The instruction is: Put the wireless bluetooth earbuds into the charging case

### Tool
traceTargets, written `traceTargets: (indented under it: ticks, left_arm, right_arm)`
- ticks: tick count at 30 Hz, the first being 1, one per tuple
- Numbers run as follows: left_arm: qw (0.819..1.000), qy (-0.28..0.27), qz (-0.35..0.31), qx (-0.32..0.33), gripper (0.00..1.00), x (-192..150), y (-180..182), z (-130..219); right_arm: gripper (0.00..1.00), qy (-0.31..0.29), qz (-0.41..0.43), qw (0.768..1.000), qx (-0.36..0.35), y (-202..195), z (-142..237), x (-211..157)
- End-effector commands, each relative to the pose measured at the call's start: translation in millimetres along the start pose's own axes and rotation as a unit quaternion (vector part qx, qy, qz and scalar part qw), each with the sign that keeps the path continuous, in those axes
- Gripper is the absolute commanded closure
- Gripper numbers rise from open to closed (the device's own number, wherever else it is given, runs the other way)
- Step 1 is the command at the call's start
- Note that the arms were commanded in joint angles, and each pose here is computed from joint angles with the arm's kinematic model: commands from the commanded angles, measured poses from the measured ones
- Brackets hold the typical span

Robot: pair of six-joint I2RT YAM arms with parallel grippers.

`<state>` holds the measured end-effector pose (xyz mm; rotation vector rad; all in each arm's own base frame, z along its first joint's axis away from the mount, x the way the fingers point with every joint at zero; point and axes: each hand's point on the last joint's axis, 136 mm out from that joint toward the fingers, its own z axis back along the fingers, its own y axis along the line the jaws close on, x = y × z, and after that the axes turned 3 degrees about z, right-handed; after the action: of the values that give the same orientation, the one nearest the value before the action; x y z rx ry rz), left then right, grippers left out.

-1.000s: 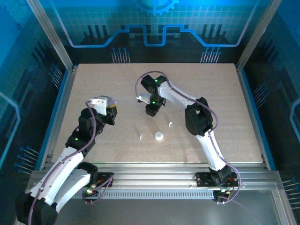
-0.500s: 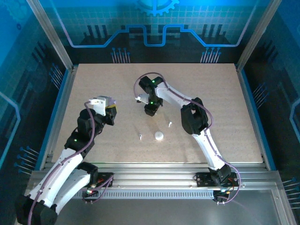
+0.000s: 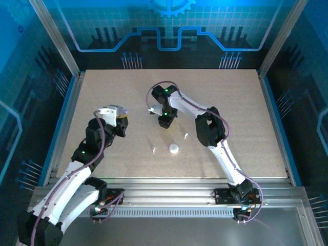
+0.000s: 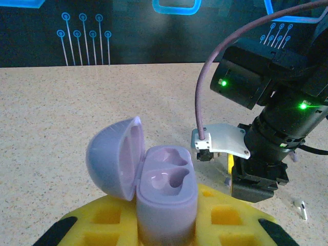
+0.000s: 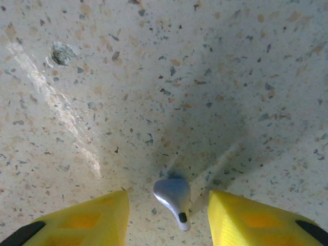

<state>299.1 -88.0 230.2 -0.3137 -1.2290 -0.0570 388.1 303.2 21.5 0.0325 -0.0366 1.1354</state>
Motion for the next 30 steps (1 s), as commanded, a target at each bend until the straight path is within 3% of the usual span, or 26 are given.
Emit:
traceTargets:
  ticks: [1, 30]
  left_arm:
    - [1.0, -0.024, -0.005, -0.006, 0.8, 20.2, -3.1, 2.8]
    - [1.0, -0.006, -0.005, -0.02, 0.81, 12.3, -7.6, -4.6]
  right_arm:
    - [0.56, 0.015, 0.016, 1.0, 0.005, 6.7, -5.6, -1.0]
    - [0.79, 0.0, 0.015, 1.0, -0.007, -7.1, -21.8, 8.9]
